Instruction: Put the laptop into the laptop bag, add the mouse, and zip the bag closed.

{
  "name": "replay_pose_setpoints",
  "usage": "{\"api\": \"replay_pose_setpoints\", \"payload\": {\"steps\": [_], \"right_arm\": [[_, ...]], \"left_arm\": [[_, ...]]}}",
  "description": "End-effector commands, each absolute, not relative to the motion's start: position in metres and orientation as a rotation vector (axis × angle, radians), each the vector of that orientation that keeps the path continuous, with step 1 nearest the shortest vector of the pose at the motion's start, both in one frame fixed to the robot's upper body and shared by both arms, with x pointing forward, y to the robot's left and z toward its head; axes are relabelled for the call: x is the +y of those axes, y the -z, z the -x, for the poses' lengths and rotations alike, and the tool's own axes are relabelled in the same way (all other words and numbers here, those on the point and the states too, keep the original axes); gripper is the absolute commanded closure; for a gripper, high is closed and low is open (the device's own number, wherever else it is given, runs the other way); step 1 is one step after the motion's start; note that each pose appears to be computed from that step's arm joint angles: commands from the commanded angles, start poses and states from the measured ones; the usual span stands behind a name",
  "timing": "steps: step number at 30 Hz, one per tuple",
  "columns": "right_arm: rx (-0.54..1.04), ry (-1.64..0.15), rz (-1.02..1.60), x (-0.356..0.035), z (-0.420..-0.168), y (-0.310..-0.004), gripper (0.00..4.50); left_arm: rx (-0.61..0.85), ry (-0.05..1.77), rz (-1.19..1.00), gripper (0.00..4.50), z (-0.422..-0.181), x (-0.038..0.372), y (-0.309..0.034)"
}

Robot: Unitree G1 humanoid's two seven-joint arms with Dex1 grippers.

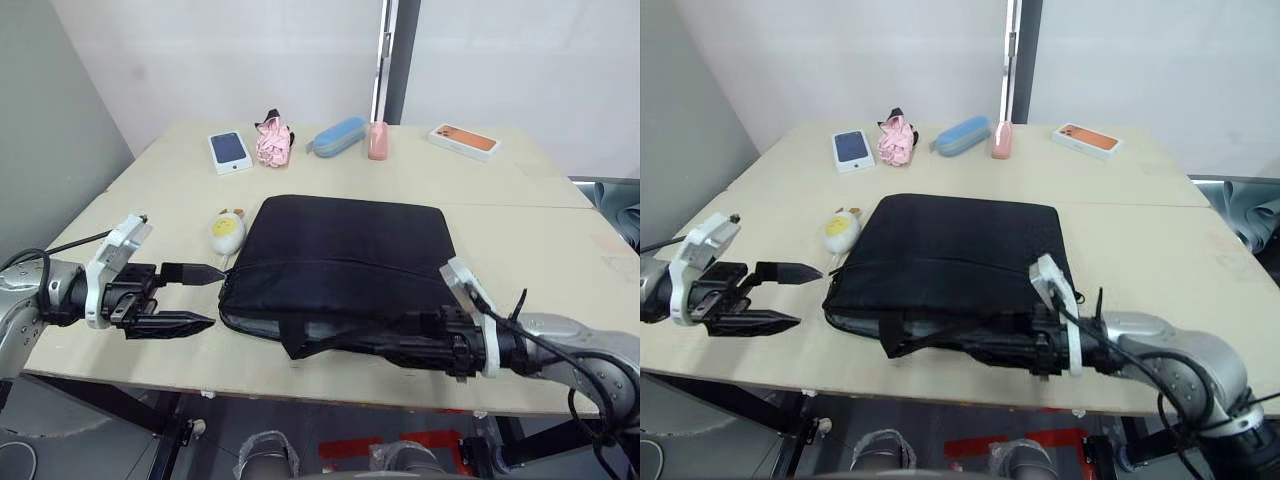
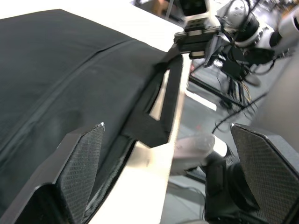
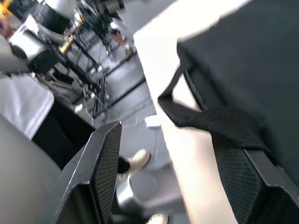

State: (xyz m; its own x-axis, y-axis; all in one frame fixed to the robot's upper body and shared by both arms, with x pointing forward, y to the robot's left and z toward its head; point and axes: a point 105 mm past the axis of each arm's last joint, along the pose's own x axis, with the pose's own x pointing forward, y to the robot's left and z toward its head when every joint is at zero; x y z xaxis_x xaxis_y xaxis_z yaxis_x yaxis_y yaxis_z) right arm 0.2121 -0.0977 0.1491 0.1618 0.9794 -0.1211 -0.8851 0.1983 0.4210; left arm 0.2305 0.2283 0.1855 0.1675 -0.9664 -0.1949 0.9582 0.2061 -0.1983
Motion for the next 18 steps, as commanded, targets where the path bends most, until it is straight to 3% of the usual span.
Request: {"api": "replay_pose_setpoints", "payload": {"steps": [1,3,10,18], "right_arm": [[0.332,-1.315,-0.315,-0.098,-0.230,-0.162,1.41],[0.332,-1.287,-0.322,-0.097,-0.240,-0.162,1.41],[0.431,-1.318,-0.190,-0.088,-0.240,-0.141,1.41],[0.409,-1.234,-0.077,-0.086,-0.275,-0.137,1.41]], "left_arm": [[0.288,1.344,0.033,0.00,-0.230,0.236,-0.187],[0.291,1.344,0.033,0.00,-0.229,0.235,-0.186],[0.286,1.339,0.025,0.00,-0.229,0.235,-0.186],[0.273,1.332,0.009,0.00,-0.232,0.235,-0.189]]}}
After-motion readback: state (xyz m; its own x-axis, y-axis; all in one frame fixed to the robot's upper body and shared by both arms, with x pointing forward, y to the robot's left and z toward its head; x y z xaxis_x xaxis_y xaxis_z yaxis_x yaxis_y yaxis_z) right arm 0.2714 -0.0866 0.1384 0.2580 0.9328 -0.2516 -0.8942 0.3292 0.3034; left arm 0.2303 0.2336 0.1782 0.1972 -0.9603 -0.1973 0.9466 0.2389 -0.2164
